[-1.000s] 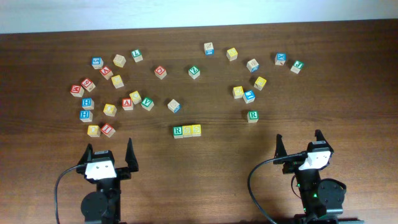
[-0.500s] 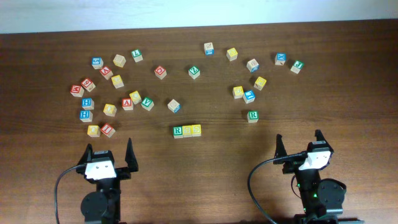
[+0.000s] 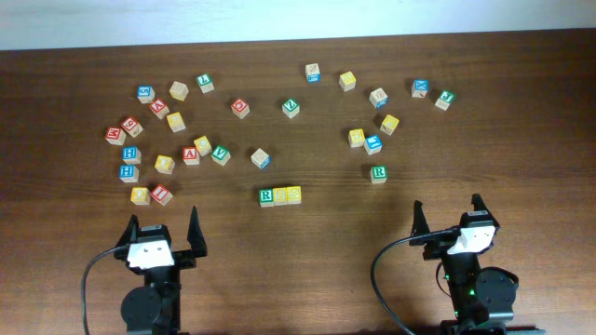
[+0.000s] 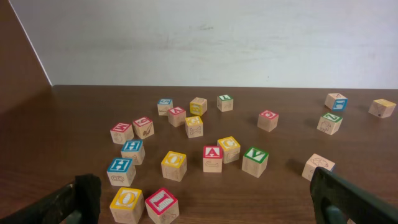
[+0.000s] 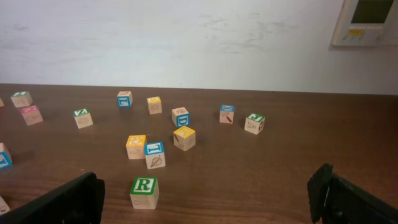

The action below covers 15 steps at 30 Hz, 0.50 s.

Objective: Spell out RSS

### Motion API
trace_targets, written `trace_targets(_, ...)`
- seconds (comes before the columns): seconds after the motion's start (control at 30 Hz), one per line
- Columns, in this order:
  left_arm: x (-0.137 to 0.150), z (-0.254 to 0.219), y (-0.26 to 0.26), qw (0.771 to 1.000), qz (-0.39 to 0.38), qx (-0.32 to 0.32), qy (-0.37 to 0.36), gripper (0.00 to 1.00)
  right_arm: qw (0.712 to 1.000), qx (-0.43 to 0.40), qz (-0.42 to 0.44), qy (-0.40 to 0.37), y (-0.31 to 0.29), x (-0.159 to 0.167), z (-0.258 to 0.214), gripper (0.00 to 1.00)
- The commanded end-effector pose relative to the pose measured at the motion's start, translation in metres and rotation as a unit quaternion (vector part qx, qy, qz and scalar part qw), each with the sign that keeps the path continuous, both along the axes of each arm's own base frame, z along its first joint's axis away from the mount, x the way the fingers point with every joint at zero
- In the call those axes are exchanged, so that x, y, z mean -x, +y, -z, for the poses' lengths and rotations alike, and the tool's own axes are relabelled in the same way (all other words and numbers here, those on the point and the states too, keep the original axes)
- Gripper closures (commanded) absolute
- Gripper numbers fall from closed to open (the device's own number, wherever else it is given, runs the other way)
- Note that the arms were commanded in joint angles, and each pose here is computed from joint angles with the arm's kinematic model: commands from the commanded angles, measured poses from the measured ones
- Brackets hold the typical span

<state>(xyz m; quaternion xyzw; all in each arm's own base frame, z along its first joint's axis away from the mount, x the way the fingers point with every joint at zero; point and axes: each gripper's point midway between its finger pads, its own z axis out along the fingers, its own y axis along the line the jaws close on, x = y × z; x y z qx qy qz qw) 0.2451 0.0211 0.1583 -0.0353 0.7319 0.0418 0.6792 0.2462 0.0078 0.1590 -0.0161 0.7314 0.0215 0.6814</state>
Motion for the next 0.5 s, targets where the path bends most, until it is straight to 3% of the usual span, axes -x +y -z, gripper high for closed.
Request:
trace_targets(0.0, 0.0004, 0.0006, 0.0023, 1.0, -0.005, -0.004, 0.0, 0.01, 1.0, -0.004, 0.009, 0.002, -0.0025, 0.0002, 0.0021, 0.02)
trace_targets(0.47, 0.0004, 0.0006, 0.0023, 1.0, -0.005, -0.004, 0.0, 0.01, 1.0, 0.001, 0.029, 0.005, -0.0084, 0.0002, 0.0038, 0.02)
